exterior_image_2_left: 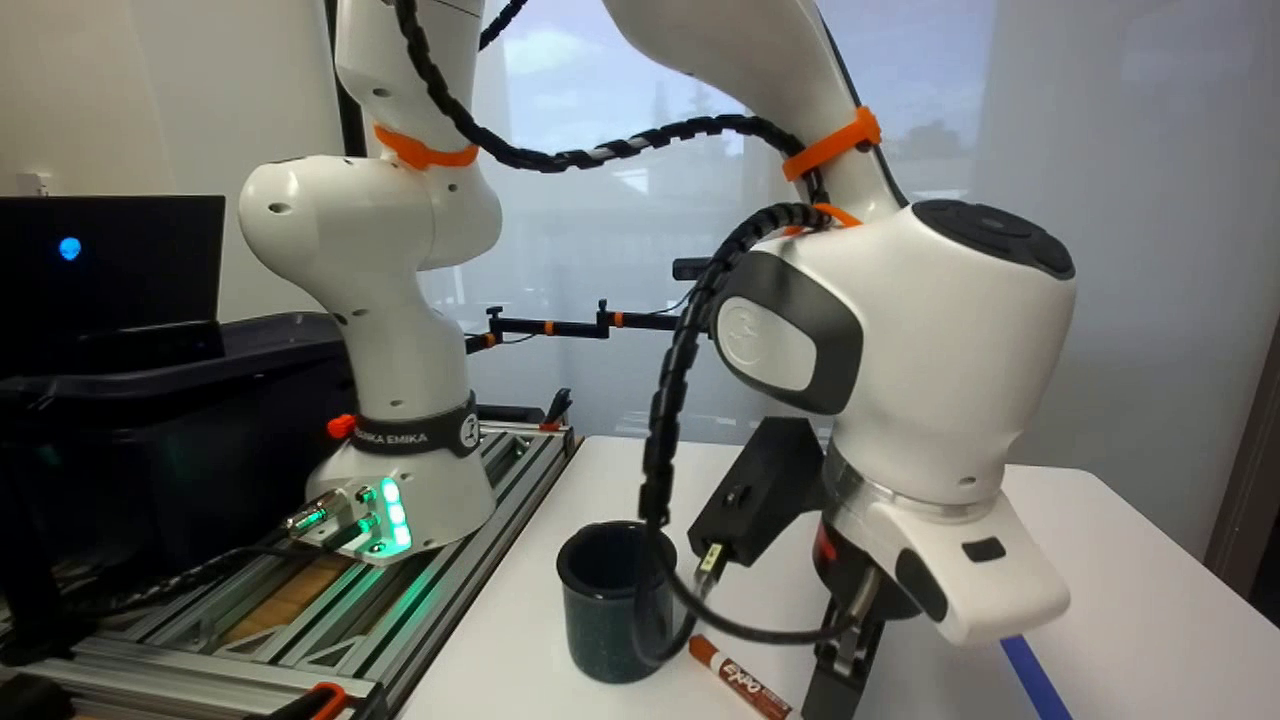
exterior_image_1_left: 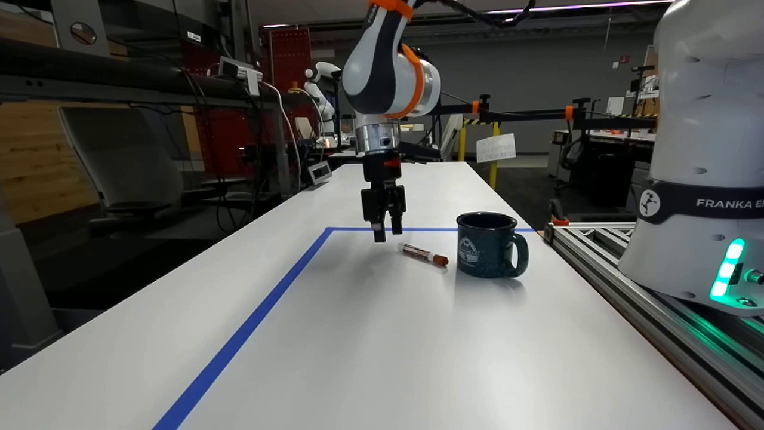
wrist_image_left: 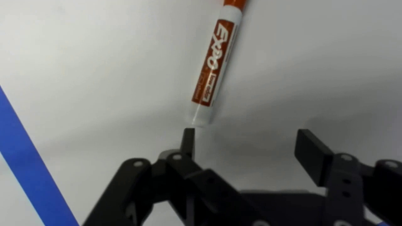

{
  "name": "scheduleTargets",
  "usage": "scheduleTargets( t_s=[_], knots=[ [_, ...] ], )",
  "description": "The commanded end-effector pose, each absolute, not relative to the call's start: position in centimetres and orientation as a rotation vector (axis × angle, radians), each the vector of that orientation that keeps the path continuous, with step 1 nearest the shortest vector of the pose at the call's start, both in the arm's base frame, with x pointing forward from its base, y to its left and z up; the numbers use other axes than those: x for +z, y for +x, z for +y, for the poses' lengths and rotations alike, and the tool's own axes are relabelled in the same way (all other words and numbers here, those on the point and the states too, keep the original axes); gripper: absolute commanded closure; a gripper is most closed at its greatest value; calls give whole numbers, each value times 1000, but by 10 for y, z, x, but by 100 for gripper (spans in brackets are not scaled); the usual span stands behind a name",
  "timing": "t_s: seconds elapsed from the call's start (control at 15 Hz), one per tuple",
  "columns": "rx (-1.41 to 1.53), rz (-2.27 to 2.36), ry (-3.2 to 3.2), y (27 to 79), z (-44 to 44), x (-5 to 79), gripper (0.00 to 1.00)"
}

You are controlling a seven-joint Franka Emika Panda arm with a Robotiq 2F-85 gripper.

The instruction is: Take the red marker out of the dark green mug.

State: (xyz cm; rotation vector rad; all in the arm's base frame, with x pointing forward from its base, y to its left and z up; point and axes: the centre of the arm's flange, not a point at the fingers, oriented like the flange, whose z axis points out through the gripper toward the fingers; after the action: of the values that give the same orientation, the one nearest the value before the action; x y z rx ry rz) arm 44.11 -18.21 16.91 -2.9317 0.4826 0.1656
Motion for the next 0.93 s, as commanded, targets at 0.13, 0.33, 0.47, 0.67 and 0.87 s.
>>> scheduleTargets(
  t_s=[0.13,0.33,0.47,0.67,0.87],
  knots=[
    [114,162,-3056,426,-129,222,0],
    [100,-25,-3139,417,-110,247,0],
    [74,-114,-3185,411,-100,260,0],
    [-58,-147,-3248,401,-88,281,0],
    [-33,-134,-3220,418,-96,272,0]
  ],
)
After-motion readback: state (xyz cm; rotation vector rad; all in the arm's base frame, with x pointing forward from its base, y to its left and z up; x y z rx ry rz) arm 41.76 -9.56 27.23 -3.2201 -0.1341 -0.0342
